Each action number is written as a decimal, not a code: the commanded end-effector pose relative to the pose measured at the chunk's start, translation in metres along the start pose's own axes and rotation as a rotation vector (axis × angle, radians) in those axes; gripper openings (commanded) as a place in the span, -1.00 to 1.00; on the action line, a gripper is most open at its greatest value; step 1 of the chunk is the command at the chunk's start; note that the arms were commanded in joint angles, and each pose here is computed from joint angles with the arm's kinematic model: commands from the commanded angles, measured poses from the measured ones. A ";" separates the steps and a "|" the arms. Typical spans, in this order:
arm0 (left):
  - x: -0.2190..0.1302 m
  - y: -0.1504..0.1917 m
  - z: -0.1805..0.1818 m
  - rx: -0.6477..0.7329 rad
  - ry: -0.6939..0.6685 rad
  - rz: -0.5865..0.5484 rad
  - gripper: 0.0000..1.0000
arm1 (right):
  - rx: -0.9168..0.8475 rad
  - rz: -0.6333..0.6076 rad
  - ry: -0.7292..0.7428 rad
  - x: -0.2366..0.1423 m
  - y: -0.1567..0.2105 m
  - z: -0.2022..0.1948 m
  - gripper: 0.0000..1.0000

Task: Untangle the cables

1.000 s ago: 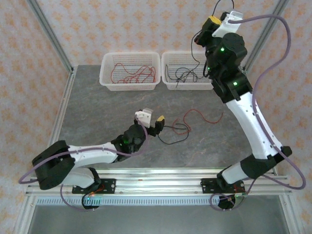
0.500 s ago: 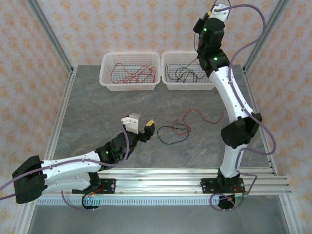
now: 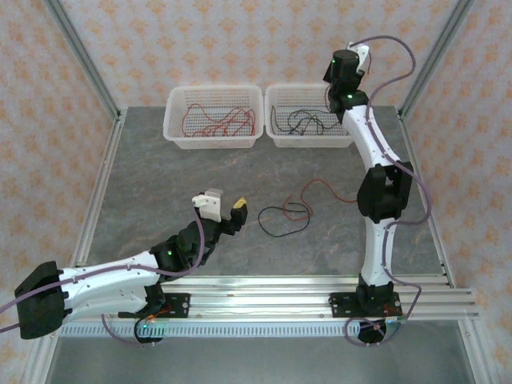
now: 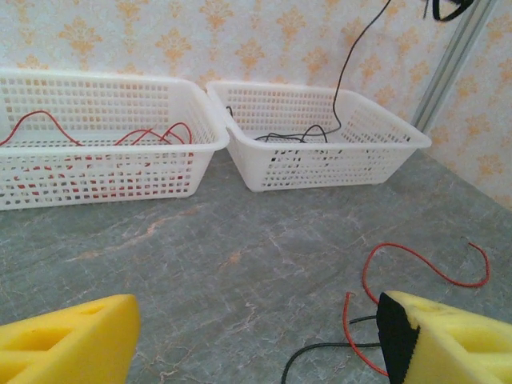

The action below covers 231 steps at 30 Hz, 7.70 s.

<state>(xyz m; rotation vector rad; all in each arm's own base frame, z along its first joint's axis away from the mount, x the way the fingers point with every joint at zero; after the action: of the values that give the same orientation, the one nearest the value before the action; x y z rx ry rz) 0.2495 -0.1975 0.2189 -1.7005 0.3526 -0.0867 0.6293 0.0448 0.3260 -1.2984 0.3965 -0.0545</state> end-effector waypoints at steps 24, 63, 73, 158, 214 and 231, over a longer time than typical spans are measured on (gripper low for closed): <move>0.003 0.002 -0.005 0.001 -0.014 0.028 0.58 | 0.225 0.617 -0.039 0.065 0.203 -0.022 -1.00; 0.024 0.090 -0.054 0.129 0.058 0.630 0.23 | 0.170 0.305 -0.203 -0.143 0.031 -0.024 0.09; 0.023 0.122 -0.057 0.075 0.061 0.879 0.13 | 0.144 0.320 -0.247 -0.212 0.044 -0.053 0.09; 0.102 0.005 -0.084 0.278 -0.100 0.735 -1.00 | 0.396 0.706 -0.413 -0.301 0.263 -0.099 0.11; 0.066 -0.142 -0.122 0.219 0.042 0.363 -1.00 | 0.443 0.688 -0.318 -0.258 0.303 -0.014 0.07; 0.076 -0.176 -0.130 0.229 0.020 0.279 -1.00 | 0.360 0.881 -0.290 -0.269 0.392 -0.013 0.02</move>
<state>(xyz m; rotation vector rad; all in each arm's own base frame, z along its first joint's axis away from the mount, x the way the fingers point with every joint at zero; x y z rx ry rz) 0.3139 -0.3214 0.4044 -1.4487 0.6044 0.0343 0.3244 0.2070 0.0415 -0.6955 0.5924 0.7020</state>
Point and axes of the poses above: each hand's point on the last joint's axis, 136 mm out from that joint toward the fingers, its own x axis out along the fingers, its own z axis along the line the jaws close on, y = z × x, the point moved 1 cm from there along -x, back along the fingers, and after that the axes turned 1 degree about x, right-handed, at the moved point
